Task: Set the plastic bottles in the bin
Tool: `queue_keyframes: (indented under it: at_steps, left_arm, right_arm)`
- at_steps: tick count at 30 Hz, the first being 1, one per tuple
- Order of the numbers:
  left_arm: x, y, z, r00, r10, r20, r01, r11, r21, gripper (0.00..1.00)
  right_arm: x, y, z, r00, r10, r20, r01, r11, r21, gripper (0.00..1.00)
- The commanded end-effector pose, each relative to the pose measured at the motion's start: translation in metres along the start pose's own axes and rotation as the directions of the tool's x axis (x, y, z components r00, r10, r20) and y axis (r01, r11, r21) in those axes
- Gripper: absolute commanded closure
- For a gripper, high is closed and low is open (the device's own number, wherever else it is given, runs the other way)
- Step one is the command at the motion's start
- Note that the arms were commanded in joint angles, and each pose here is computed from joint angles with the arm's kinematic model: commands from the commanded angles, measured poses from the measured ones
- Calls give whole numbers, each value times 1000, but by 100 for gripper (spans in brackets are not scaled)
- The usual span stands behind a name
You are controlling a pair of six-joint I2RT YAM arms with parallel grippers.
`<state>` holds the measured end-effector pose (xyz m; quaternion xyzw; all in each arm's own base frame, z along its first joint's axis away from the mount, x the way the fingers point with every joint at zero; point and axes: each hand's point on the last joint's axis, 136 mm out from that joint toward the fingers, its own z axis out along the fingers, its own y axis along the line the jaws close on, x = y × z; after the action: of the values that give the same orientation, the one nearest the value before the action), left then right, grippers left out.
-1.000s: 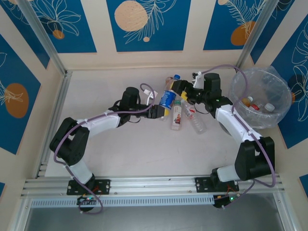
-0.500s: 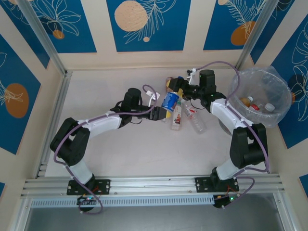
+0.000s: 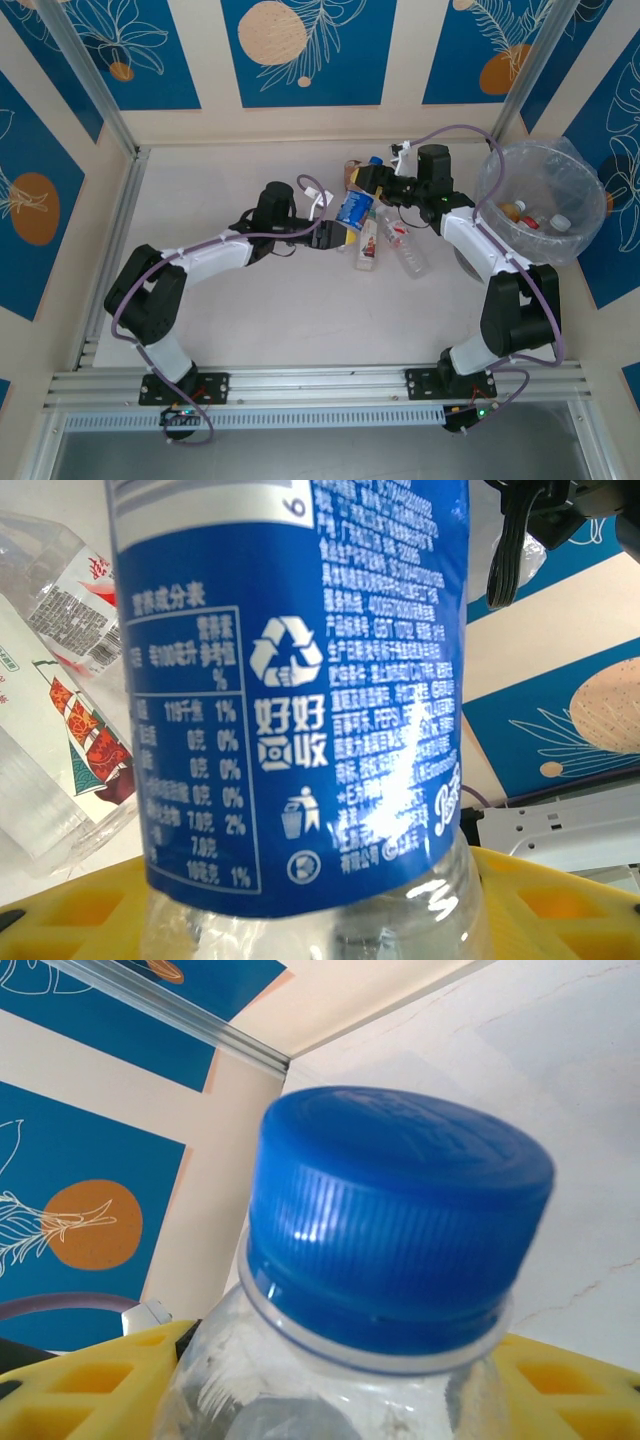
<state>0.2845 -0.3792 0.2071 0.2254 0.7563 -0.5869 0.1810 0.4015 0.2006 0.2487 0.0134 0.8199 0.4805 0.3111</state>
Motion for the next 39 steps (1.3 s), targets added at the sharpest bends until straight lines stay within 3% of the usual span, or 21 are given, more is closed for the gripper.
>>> queue_keyframes:
  at_steps: [1, 3, 8, 9, 23, 33, 39]
  left_arm:
    - [-9, -15, -1, 998, 58, 7, -58, 998, 23, 40]
    - [-9, -15, -1, 998, 59, 6, -60, 998, 20, 34]
    - [-6, -11, -3, 997, 78, 8, -78, 997, -4, 2]
    - [-6, -13, -4, 996, 88, 11, -88, 996, -2, 0]
    - [-3, -23, -11, 991, 132, 12, -132, 991, 14, 0]
    - [-14, -33, -41, 962, 259, 87, -246, 959, -138, 0]
    - [-28, -17, -55, 954, 248, 168, -195, 939, -282, 0]
  right_arm:
    - [5, 12, -8, 1000, -26, -5, 26, 1000, -17, 41]
    - [3, 13, -9, 1000, -26, 1, 26, 999, -18, 41]
    - [0, 14, -12, 1000, -29, 12, 29, 999, -17, 42]
    - [0, 14, -12, 1000, -28, 13, 28, 999, -16, 42]
    - [0, 13, -17, 999, -42, 32, 42, 999, -6, 46]
    - [-2, 22, -40, 989, -129, 66, 125, 991, 56, 47]
    - [-7, 29, -61, 976, -193, 105, 180, 976, 120, 47]
